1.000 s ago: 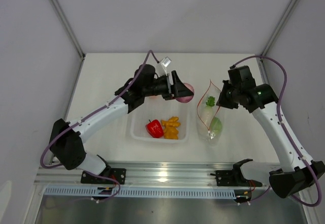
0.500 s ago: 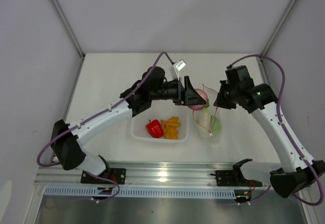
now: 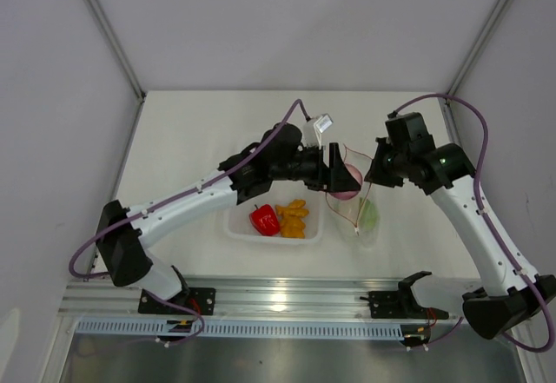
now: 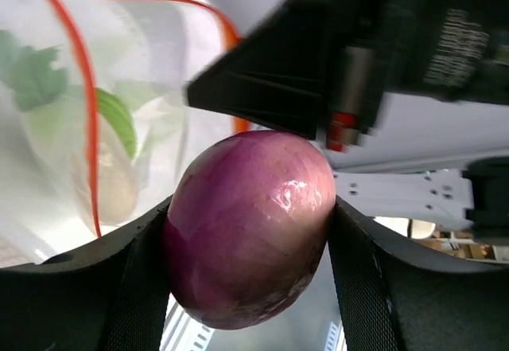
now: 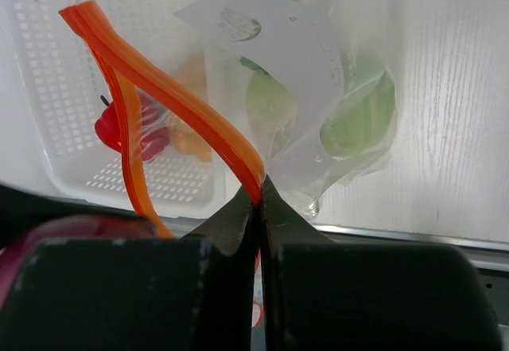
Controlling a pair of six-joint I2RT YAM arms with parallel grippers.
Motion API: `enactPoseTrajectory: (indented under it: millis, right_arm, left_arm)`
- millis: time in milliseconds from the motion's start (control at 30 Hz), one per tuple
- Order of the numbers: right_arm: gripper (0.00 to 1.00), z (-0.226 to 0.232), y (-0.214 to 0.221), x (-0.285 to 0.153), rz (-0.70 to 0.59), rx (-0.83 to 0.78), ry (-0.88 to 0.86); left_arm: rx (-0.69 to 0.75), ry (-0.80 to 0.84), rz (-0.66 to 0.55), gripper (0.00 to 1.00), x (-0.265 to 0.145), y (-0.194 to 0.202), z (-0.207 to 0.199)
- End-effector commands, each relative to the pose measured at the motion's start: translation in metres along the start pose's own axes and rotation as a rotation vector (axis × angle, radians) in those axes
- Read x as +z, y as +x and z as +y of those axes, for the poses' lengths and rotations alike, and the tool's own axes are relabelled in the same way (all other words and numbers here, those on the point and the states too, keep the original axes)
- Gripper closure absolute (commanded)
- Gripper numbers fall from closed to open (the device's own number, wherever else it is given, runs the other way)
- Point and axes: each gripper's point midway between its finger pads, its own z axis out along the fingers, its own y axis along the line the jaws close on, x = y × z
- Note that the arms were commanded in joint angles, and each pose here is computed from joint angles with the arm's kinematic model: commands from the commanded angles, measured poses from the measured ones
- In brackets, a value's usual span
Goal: Place the food in the zip-top bag and seal the zipper
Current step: Place the fake vegetable in the zipper food storage bag.
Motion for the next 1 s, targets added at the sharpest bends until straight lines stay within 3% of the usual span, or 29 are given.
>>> enactPoseTrajectory:
  millis: [0, 333, 433, 533, 567, 900, 967]
  right_arm:
    - [1.0, 0.014, -0.009, -0.02, -0.053, 0.02, -0.069]
    - [1.0, 0.02, -0.004, -0.026, -0.044, 0.021, -0.11]
    - [1.0, 0.02, -0.002, -0.024, -0.039, 0.017, -0.105]
    - [1.0, 0.018, 0.0, -0.021, -0.033, 0.014, -0.098]
    - [1.0, 0.017, 0.001, -0.019, -0.029, 0.011, -0.095]
    - [1.0, 0.017, 0.001, -0.019, -0.028, 0.013, -0.099]
    - [1.0, 0.017, 0.001, -0.02, -0.025, 0.011, -0.098]
  left_arm:
    - [0.014, -0.088, 0.002, 0.95, 0.01, -0.004, 0.018]
    - [-0.021, -0.285, 0.032, 0.95, 0.028, 0.005, 0.07]
    - [-0.013, -0.312, 0.023, 0.72, 0.027, 0.004, 0.074]
    - [0.037, -0.304, -0.002, 0.24, 0.021, -0.002, 0.068]
    - [0.053, -0.288, -0.006, 0.03, 0.019, -0.002, 0.062]
    - [0.125, -0.232, -0.121, 0.01, -0.023, -0.024, 0.029]
    - [0.14, -0.256, -0.23, 0.0, -0.048, -0.039, 0.021]
